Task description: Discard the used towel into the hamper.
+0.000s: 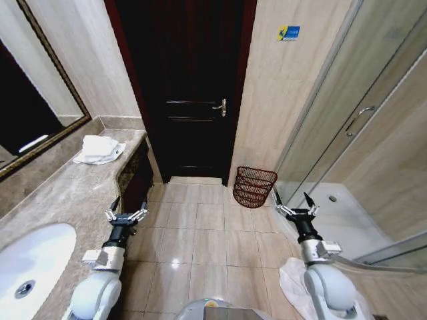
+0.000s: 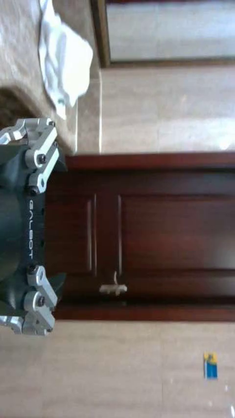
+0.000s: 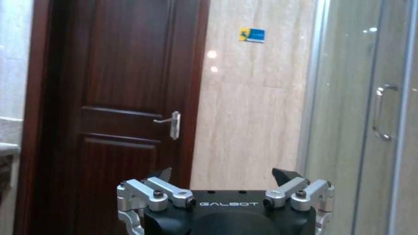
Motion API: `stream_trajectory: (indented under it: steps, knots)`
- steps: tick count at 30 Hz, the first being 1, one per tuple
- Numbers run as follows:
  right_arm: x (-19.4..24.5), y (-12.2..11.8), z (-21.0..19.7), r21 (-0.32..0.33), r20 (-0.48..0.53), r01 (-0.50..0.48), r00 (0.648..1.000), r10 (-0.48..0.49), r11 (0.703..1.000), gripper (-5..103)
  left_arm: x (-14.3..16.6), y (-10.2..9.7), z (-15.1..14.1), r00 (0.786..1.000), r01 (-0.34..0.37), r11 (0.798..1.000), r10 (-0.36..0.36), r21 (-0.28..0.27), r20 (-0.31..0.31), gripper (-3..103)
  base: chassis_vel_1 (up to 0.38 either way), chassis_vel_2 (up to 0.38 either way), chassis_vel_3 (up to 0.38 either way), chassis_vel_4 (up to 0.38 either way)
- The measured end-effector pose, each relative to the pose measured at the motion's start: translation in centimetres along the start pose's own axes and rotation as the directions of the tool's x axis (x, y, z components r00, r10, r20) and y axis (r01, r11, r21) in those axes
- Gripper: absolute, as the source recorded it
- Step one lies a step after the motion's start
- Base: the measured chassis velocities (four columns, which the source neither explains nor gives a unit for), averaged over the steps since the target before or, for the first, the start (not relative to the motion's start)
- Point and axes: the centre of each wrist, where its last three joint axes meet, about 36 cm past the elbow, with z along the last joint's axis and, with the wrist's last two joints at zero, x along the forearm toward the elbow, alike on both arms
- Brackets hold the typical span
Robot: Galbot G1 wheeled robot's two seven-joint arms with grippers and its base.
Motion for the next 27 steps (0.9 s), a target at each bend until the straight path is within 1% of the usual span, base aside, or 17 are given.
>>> stream_trajectory:
  steps: [2, 5, 7, 10, 12, 15, 18, 21, 23, 27]
  knots:
    - [0.1, 0.8, -0.3, -0.007, 0.006, 0.014, 1.0, -0.014, 1.0, 100, -0.6, -0.4, -0.4, 1.0, -0.026, 1.0, 0.026, 0.012, 0.003, 100, 0.0, 0.0, 0.0, 0.0]
    - [0.4, 1.2, -0.7, -0.014, 0.003, 0.021, 1.0, -0.021, 1.0, 100, -0.8, -0.6, -0.5, 1.0, -0.025, 0.999, 0.024, 0.022, 0.009, 100, 0.0, 0.0, 0.0, 0.0]
    - [1.1, 1.6, -1.8, -0.03, -0.027, 0.027, 0.999, -0.028, 0.999, 100, -1.0, -0.9, -0.7, 1.0, -0.016, 0.999, 0.016, 0.031, 0.017, 100, 0.0, 0.0, 0.0, 0.0]
    - [1.4, 1.7, -2.2, -0.042, -0.041, 0.03, 0.999, -0.031, 0.999, 100, -1.0, -1.0, -0.7, 1.0, -0.01, 1.0, 0.009, 0.028, 0.02, 100, 0.0, 0.0, 0.0, 0.0]
    - [1.8, 1.5, -2.4, -0.049, -0.053, 0.029, 0.998, -0.032, 0.998, 100, -1.0, -1.0, -0.7, 1.0, -0.008, 1.0, 0.007, 0.012, 0.025, 100, 0.0, 0.0, 0.0, 0.0]
    - [1.9, 1.5, -2.5, -0.045, -0.059, 0.026, 0.998, -0.029, 0.999, 100, -0.8, -0.9, -0.5, 0.999, -0.027, 1.0, 0.027, -0.001, 0.033, 100, 0.0, 0.0, 0.0, 0.0]
    - [2.1, 1.6, -3.0, -0.041, -0.072, 0.023, 0.997, -0.026, 0.999, 100, -0.6, -1.0, -0.3, 0.997, -0.048, 0.999, 0.049, -0.02, 0.054, 100, 0.0, 0.0, 0.0, 0.0]
    - [2.1, 1.7, -3.3, -0.042, -0.073, 0.026, 0.997, -0.029, 0.999, 100, -0.6, -1.2, -0.2, 0.997, -0.044, 0.999, 0.045, -0.015, 0.057, 100, 0.0, 0.0, 0.0, 0.0]
    - [2.1, 1.8, -3.6, -0.041, -0.068, 0.027, 0.997, -0.029, 0.999, 100, -0.6, -1.3, 0.0, 0.998, -0.026, 1.0, 0.027, -0.008, 0.059, 100, 0.0, 0.0, 0.0, 0.0]
    - [2.1, 1.7, -3.8, -0.041, -0.066, 0.013, 0.998, -0.015, 0.999, 100, -0.5, -1.2, 0.0, 0.998, -0.023, 1.0, 0.024, -0.009, 0.057, 100, 0.0, 0.0, 0.0, 0.0]
